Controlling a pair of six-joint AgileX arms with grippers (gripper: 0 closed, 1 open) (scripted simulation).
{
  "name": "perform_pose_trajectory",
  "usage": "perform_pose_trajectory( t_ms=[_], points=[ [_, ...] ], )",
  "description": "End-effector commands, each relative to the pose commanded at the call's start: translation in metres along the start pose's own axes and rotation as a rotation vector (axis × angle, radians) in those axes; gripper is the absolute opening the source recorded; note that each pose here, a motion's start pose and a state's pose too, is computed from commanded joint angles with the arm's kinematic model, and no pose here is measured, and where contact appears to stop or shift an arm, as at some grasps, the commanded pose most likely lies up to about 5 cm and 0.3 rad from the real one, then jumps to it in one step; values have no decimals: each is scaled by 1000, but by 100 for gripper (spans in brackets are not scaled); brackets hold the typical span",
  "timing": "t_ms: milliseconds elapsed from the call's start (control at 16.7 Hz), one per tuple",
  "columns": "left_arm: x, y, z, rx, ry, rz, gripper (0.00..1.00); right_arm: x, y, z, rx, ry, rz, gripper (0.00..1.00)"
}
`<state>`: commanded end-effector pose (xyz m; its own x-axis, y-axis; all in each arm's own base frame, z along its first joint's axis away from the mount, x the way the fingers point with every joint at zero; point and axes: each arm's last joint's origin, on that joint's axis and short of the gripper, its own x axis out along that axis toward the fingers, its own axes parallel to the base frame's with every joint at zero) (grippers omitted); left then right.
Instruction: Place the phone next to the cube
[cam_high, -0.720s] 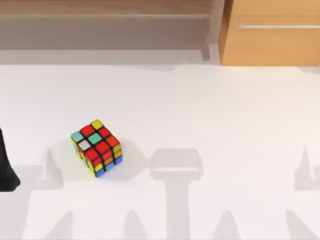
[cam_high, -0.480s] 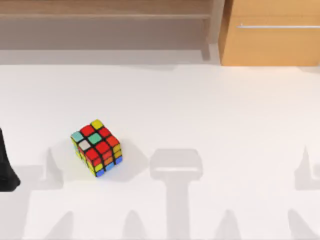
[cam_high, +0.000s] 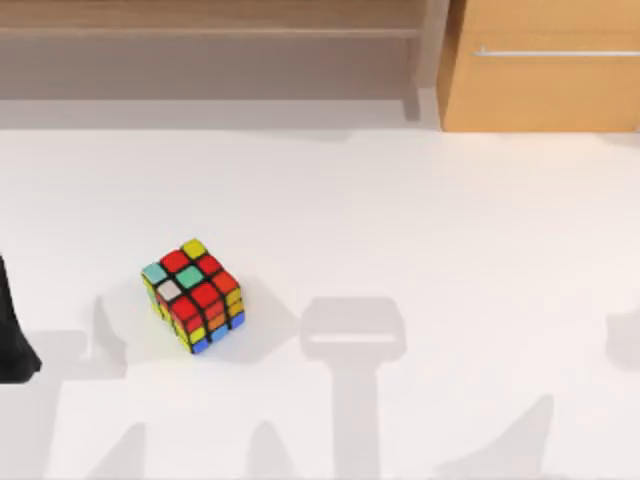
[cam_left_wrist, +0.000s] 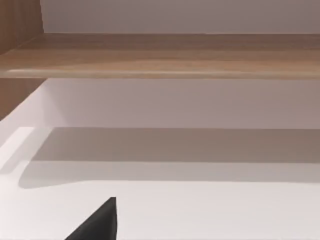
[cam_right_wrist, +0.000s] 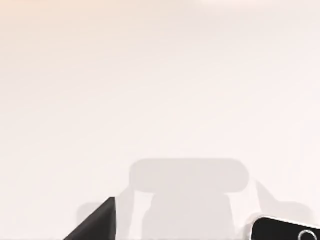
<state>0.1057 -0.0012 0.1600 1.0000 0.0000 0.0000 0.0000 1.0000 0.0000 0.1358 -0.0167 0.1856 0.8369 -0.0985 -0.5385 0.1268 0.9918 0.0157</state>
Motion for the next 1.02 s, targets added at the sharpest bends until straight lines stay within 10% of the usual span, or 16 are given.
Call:
perform_pose_trajectory(
  t_ms=[600, 1020],
  points=[
    [0, 0, 0, 0, 0, 0, 100, 84, -34, 25, 162, 852, -116, 100],
    [0, 0, 0, 0, 0, 0, 100, 102, -43, 23, 200, 996, -128, 100]
  ],
)
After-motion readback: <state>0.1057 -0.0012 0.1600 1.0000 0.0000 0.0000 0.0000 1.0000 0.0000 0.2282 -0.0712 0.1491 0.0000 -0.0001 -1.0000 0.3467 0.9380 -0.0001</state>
